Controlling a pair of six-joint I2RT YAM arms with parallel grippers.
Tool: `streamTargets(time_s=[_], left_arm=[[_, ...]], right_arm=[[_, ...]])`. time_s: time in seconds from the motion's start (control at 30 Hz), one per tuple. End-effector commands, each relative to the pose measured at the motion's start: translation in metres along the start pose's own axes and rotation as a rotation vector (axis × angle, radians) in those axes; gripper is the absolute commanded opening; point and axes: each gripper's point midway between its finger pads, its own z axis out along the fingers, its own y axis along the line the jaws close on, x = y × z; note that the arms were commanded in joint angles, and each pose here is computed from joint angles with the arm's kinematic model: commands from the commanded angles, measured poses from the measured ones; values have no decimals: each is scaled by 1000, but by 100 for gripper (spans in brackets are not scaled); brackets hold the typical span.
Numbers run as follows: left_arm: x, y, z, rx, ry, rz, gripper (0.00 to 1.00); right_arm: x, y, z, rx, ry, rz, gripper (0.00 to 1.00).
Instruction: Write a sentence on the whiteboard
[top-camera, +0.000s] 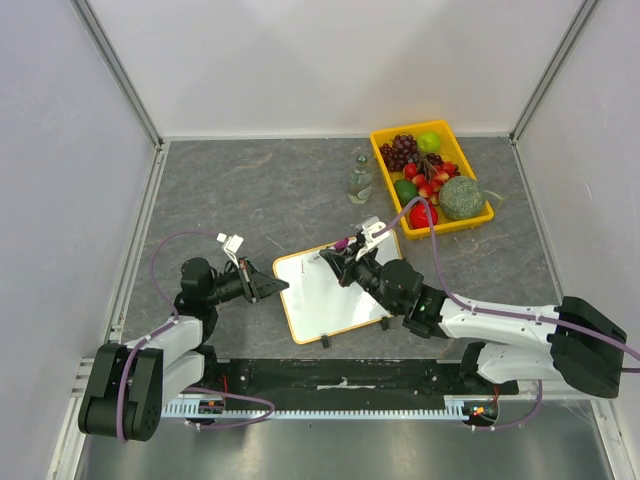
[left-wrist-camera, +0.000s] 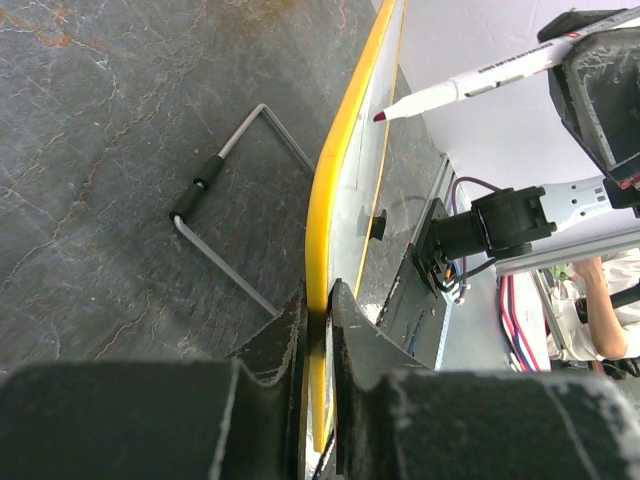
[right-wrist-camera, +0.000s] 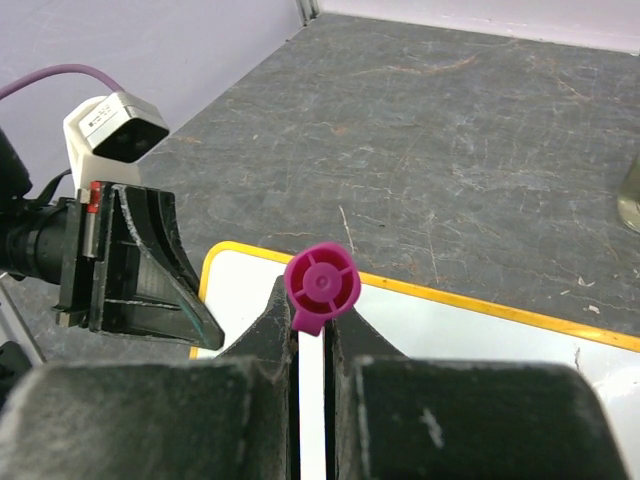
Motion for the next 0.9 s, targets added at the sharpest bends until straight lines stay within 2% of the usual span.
streamTargets(time_s=[0.0, 0.23, 0.87], left_arm=[[-7, -1, 1, 9, -13, 55, 2], [-7, -1, 1, 9, -10, 54, 2], [-7, -1, 2, 8, -11, 53, 2]], right_arm=[[-27, -4, 9, 42, -75, 19, 0], [-29, -10, 12, 49, -79, 23, 0], [3, -2, 9, -16, 5, 50, 0]])
